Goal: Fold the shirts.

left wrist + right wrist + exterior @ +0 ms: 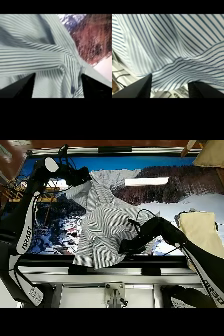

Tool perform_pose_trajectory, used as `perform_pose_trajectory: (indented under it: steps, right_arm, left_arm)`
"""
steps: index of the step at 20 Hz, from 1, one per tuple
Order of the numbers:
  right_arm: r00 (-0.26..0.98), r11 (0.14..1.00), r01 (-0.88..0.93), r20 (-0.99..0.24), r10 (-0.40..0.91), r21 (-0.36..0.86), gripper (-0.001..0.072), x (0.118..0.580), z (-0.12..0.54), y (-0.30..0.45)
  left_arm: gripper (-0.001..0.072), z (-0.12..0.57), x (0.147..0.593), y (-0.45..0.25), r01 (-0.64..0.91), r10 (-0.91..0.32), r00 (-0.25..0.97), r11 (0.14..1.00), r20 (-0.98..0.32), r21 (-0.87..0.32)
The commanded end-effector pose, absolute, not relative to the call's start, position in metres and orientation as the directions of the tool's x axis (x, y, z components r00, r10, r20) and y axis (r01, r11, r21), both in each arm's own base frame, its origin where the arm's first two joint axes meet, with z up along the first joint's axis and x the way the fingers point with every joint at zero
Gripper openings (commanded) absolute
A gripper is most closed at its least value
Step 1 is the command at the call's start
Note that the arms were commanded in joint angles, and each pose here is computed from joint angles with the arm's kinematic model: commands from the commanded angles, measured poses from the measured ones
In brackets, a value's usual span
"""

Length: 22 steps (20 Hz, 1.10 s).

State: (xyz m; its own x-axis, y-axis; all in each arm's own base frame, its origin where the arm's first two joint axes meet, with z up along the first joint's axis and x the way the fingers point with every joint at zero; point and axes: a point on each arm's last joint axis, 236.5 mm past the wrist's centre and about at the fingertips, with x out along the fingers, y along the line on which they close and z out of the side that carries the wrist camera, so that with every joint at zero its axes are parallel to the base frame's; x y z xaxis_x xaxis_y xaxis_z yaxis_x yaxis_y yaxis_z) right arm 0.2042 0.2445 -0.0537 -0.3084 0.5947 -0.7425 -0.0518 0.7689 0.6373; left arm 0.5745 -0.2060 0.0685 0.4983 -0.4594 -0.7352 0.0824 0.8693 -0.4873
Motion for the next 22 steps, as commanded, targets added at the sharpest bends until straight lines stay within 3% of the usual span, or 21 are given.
perform_pose_trajectory:
  steps: [1, 4, 6, 10, 13, 18, 22]
  right_arm:
    - [-0.275, 0.745, -0.046, -0.726, 0.631, 0.665, 0.0553, 0.225, -0.039, 0.234]
    - [-0.238, 0.714, -0.068, -0.706, 0.667, 0.697, 0.0553, 0.259, 0.004, 0.201]
    - [-0.140, 0.740, -0.090, -0.744, 0.653, 0.666, 0.0553, 0.296, 0.034, 0.161]
    - [0.161, 0.893, -0.076, -0.879, 0.449, 0.443, 0.0553, 0.368, 0.068, 0.053]
    - [0.292, 0.950, 0.007, -0.909, 0.296, 0.312, 0.0553, 0.392, 0.078, -0.012]
    - [0.297, 0.956, 0.080, -0.922, 0.247, 0.282, 0.0553, 0.400, 0.060, -0.045]
    - [0.275, 0.938, 0.089, -0.914, 0.299, 0.334, 0.0553, 0.411, 0.040, -0.037]
  left_arm:
    - [0.0710, 0.050, 0.545, -0.183, 0.034, -0.442, 0.361, 0.886, -0.822, -0.462]
    - [0.0709, 0.049, 0.501, -0.154, -0.004, -0.409, 0.197, 0.909, -0.891, -0.418]
    - [0.0709, 0.065, 0.475, -0.136, 0.007, -0.357, 0.147, 0.933, -0.923, -0.360]
    - [0.0709, 0.103, 0.433, -0.131, 0.064, -0.318, 0.154, 0.948, -0.936, -0.312]
    - [0.0710, 0.087, 0.381, -0.141, 0.073, -0.310, 0.063, 0.949, -0.949, -0.306]
    - [0.0710, 0.041, 0.297, -0.173, 0.019, -0.394, -0.016, 0.919, -0.919, -0.394]
    - [0.0710, -0.005, 0.245, -0.185, -0.069, -0.447, -0.079, 0.894, -0.891, -0.443]
